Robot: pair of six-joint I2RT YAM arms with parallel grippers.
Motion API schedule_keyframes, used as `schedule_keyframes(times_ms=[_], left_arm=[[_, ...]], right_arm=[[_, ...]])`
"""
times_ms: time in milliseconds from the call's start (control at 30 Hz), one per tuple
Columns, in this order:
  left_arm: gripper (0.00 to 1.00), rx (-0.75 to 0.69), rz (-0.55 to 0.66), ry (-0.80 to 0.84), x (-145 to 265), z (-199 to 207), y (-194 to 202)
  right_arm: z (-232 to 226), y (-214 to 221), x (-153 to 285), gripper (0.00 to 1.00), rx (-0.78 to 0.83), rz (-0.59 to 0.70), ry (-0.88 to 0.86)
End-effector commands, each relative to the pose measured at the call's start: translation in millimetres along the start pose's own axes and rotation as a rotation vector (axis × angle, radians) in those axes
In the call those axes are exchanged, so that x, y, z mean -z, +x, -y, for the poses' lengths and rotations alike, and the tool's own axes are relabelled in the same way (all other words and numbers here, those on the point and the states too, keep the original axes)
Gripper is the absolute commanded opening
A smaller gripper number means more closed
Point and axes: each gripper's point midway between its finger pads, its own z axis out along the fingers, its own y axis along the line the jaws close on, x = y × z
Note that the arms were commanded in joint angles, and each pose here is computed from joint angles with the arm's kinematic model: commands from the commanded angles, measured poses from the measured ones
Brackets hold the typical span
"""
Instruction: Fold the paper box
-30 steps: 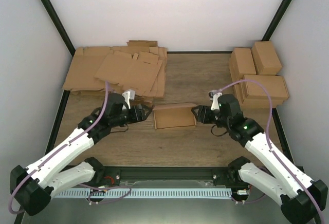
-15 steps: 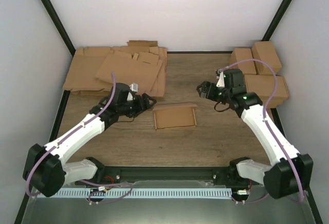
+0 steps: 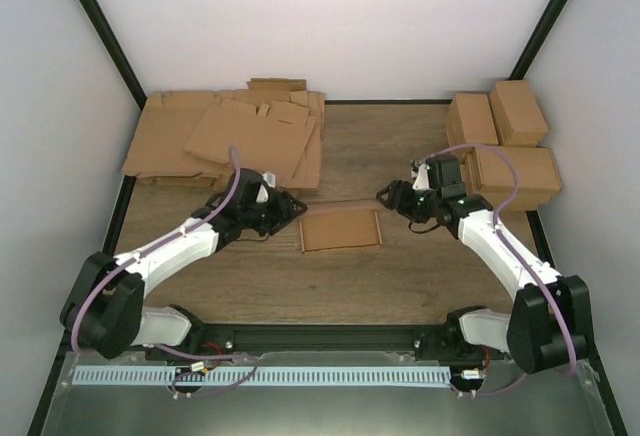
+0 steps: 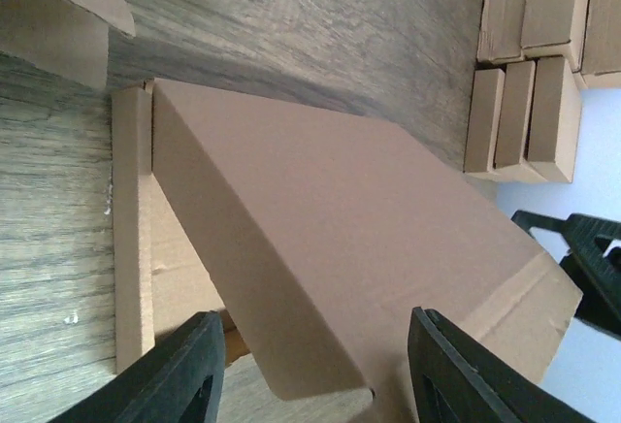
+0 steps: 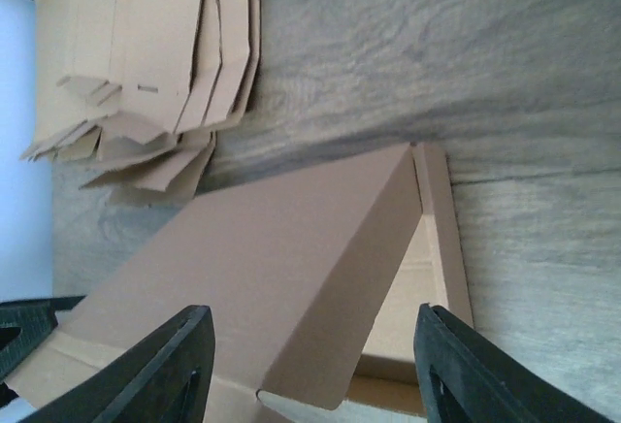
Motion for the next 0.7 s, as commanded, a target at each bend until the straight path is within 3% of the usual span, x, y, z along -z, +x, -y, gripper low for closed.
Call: schedule_keyframes(times_ms=[0, 333, 667], left_arm=[[0.53, -0.021, -0.022, 0.054, -7, 10, 2], [0.34, -0.029, -0.055, 0.038, -18, -3, 16], [0.30, -0.030, -0.102, -0.032, -31, -36, 44]], right_arm=[[-14, 5, -6, 0.57, -0.013, -0.036, -0.109], [-2, 37, -20, 0.39, -0.053, -0.129, -0.160], [26, 67, -29, 0.33, -0.081, -0.160, -0.118]])
